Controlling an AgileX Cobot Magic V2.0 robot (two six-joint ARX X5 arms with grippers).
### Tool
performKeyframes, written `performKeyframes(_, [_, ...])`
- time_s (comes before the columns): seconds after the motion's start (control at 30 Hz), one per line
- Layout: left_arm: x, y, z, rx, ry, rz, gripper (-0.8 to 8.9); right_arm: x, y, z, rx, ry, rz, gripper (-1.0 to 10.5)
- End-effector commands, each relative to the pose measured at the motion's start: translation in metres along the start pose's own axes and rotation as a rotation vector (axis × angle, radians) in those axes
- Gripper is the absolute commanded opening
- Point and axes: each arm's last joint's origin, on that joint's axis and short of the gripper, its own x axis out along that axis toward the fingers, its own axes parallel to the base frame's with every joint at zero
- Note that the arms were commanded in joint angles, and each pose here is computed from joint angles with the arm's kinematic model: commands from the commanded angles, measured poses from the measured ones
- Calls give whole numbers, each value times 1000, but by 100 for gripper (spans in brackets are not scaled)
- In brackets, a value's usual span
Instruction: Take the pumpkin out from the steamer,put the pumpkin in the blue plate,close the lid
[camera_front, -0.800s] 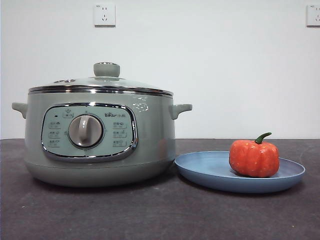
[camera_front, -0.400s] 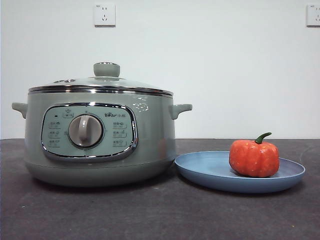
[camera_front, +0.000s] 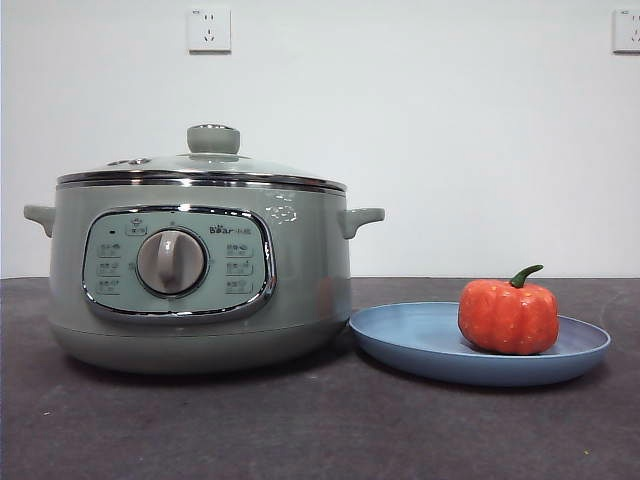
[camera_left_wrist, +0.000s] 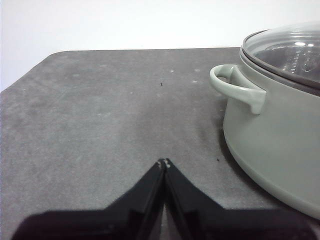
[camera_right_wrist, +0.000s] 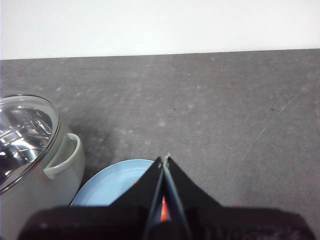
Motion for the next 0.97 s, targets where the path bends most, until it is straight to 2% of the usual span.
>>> performKeyframes(0.03, [2,0,-5,-8,13,6,-3,1,0,-2,5,2,-4,-16])
performKeyframes(0.13, [2,0,-5,-8,13,6,-3,1,0,-4,0,19,-6,-16])
performKeyframes(0.27, [2,0,-5,-8,13,6,-3,-1,0,-4,-68,16,2,-16])
performKeyframes(0.4, [2,0,-5,-8,13,6,-3,-12,-10,-4,-102,-55,-27,-16])
performKeyframes(0.5, [2,0,-5,-8,13,6,-3,-18,-20,-13,-114,-139,29,-16])
performKeyframes(0.6, [2,0,-5,-8,13,6,-3,-20,-30,-35,-101,-207,45,-16])
performKeyframes(0.7, [2,0,-5,-8,13,6,-3,-16,-38,-64,-89,-235,-15,-16])
performKeyframes(0.97, [2,0,-5,-8,13,6,-3,5,-44,-132,-60,-185,-22,-16])
